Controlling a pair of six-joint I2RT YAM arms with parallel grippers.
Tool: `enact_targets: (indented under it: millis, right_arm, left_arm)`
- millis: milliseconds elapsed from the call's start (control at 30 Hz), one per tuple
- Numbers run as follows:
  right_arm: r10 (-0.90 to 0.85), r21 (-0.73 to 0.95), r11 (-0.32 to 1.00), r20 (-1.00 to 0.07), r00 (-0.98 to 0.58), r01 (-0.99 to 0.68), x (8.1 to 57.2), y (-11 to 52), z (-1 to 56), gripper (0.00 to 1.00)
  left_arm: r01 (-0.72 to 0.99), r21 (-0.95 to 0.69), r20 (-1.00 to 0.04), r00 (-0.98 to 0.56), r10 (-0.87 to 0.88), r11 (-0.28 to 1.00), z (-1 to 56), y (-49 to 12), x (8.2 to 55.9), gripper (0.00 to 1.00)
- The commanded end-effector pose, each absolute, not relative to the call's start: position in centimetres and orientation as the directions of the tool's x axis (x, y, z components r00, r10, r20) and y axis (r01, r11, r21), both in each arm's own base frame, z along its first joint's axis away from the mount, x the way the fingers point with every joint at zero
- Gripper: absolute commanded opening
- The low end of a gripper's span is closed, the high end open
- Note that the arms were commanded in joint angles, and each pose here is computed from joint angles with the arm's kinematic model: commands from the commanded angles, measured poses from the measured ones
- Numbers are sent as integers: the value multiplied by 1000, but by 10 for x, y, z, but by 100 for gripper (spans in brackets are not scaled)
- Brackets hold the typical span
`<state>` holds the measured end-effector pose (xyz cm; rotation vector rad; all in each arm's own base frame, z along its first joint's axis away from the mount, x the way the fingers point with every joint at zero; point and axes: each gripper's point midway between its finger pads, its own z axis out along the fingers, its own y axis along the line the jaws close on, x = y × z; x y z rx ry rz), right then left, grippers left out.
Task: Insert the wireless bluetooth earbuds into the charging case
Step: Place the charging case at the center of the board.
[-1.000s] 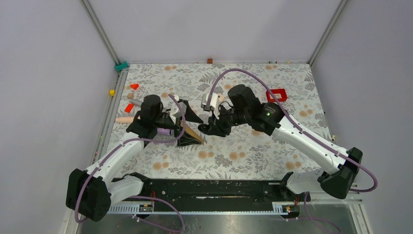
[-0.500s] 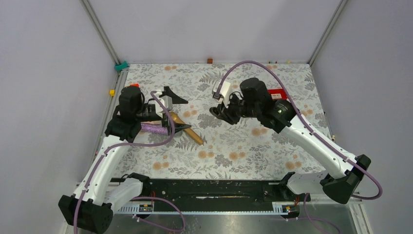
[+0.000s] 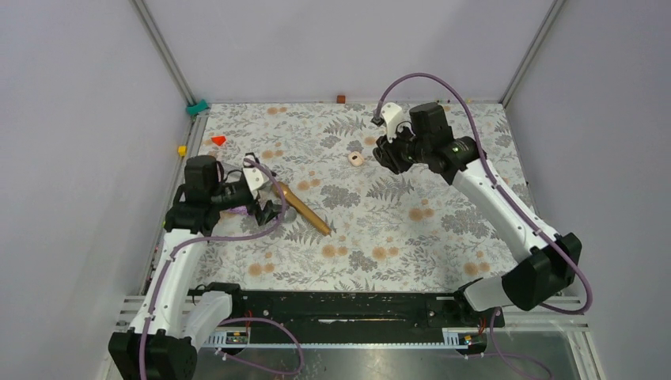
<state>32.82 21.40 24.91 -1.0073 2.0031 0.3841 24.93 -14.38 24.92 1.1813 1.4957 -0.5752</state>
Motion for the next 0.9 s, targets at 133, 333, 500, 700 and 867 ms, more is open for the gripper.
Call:
enact_targets:
  millis: [133, 333, 500, 700, 867]
  right_arm:
    - [-500, 54, 666, -708, -499, -744, 347, 208, 181, 9]
    - [-465, 237, 680, -592, -658, -694, 352, 229, 128, 8]
    - [-446, 340, 681, -510, -735, -649, 350, 241, 109, 9]
    - [-444, 381, 696, -438, -782, -609, 347, 242, 87, 17]
    - [-438, 404, 714, -382, -814, -573, 347, 243, 70, 19]
  left_arm:
    - [850, 251, -902, 32, 430, 463, 199, -125, 244, 99]
    - [813, 289, -899, 50, 435, 504, 199, -119, 240, 99]
    - [831, 282, -904, 61, 424, 481, 195, -123, 235, 98]
    - [839, 252, -903, 25, 428, 483, 187, -123, 239, 99]
    - [841, 251, -904, 27, 427, 479, 186, -124, 238, 98]
